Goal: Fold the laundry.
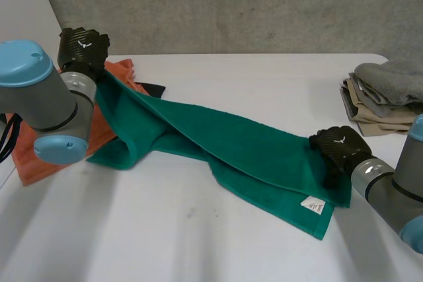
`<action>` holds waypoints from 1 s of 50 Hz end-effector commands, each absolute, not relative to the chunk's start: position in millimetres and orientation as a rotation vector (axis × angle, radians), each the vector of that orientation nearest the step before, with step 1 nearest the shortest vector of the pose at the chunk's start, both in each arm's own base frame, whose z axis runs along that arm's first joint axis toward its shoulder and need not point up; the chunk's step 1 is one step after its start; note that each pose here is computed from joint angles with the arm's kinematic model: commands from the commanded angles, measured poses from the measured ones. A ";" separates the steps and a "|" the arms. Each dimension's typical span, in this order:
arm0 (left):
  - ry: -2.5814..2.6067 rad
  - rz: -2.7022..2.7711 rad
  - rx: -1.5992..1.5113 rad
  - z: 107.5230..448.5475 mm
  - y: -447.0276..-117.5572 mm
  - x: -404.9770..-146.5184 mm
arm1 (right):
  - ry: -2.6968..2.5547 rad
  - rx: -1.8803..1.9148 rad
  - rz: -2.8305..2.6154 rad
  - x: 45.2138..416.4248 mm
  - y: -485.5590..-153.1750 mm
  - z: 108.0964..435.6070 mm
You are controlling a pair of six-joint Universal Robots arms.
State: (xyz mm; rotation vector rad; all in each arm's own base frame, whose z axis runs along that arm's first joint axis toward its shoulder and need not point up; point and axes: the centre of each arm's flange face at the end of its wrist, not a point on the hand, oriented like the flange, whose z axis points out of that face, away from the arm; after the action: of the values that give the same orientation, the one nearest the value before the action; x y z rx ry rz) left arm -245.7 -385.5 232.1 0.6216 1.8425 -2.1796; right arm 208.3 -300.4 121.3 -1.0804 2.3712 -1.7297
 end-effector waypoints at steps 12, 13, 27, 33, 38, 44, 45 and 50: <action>1.871 -2.156 0.638 226.1 -378.3 -245.3 | 2.317 -1.146 -1.514 213.1 -272.3 126.2; 1.874 -2.153 0.640 225.5 -378.0 -245.2 | 2.316 -1.145 -1.519 212.7 -272.7 126.1; 1.877 -2.155 0.644 225.2 -376.0 -247.3 | 2.292 -1.212 -1.583 214.6 -283.2 120.3; 1.875 -2.153 0.644 225.2 -376.4 -246.7 | 2.295 -1.225 -1.581 215.0 -287.0 114.8; 1.879 -2.150 0.642 224.6 -376.5 -246.0 | 2.281 -1.230 -1.611 215.5 -290.1 115.2; 1.878 -2.150 0.645 224.6 -376.4 -246.1 | 2.257 -1.238 -1.648 218.9 -295.9 119.1; 1.878 -2.149 0.643 224.6 -376.5 -246.0 | 2.256 -1.238 -1.650 219.0 -296.7 118.8; 1.880 -2.152 0.645 224.8 -375.4 -247.1 | 2.254 -1.239 -1.655 220.5 -302.6 115.7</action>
State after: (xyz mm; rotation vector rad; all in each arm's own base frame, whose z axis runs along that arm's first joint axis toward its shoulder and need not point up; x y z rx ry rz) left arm -246.2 -376.3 224.7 0.6440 1.8783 -2.1496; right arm 218.7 -296.5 117.4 -1.2375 2.2603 -1.6447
